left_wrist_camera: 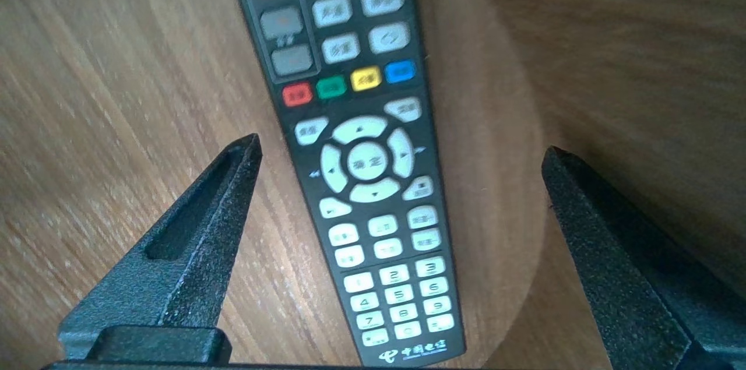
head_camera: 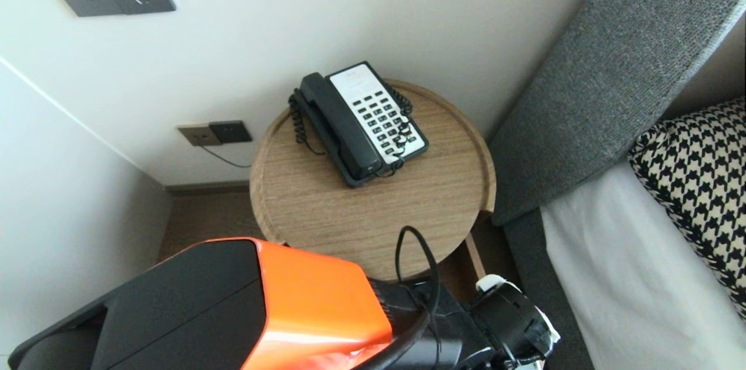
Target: Take the remote control out of the drawer one by one and place them on the table
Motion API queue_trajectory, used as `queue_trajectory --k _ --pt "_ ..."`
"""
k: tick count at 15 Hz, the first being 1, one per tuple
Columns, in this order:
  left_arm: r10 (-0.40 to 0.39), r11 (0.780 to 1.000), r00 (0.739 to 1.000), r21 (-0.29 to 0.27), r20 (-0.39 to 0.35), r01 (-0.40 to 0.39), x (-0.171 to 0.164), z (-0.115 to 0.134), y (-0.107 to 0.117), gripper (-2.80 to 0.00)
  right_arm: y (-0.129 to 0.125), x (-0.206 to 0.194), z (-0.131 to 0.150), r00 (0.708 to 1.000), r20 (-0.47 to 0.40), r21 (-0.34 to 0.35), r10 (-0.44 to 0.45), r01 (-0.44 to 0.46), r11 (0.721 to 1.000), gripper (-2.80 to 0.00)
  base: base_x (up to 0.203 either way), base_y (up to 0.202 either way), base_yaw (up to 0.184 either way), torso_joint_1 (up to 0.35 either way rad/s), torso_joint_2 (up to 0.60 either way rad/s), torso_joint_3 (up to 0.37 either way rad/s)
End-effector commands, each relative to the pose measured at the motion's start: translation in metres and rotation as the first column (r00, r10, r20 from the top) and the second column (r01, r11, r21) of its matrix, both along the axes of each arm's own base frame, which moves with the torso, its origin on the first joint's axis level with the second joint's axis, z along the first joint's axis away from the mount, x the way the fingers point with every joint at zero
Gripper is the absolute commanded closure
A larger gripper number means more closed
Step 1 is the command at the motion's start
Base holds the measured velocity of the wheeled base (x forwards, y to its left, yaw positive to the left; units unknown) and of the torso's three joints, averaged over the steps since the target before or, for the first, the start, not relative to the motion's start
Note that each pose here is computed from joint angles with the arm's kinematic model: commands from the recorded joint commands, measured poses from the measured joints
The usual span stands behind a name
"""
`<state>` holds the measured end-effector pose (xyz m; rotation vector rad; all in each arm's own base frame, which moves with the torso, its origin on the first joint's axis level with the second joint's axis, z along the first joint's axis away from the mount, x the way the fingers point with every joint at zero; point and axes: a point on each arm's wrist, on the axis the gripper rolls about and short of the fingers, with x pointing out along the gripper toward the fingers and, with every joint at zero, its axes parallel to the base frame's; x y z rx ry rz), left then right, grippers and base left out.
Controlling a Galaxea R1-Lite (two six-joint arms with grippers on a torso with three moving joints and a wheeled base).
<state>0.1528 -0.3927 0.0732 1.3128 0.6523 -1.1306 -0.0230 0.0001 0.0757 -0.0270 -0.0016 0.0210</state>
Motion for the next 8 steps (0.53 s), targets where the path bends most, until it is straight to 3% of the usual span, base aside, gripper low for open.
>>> queue_trajectory --k 1,8 --pt "0.023 1.0 1.0 0.014 0.019 -0.023 0.003 -0.003 0.001 -2.8 0.0 0.0 0.0 1.0 0.005 -0.001 0.0 0.0 1.0 0.0 0.0 0.0 0.0 0.0 0.0 0.0" --pt "0.067 0.995 0.994 -0.078 0.086 -0.061 0.013 0.0 -0.005 -2.8 0.0 0.0 0.0 1.0 0.005 -0.001 0.0 0.0 1.0 0.0 0.0 0.0 0.0 0.0 0.0 0.0"
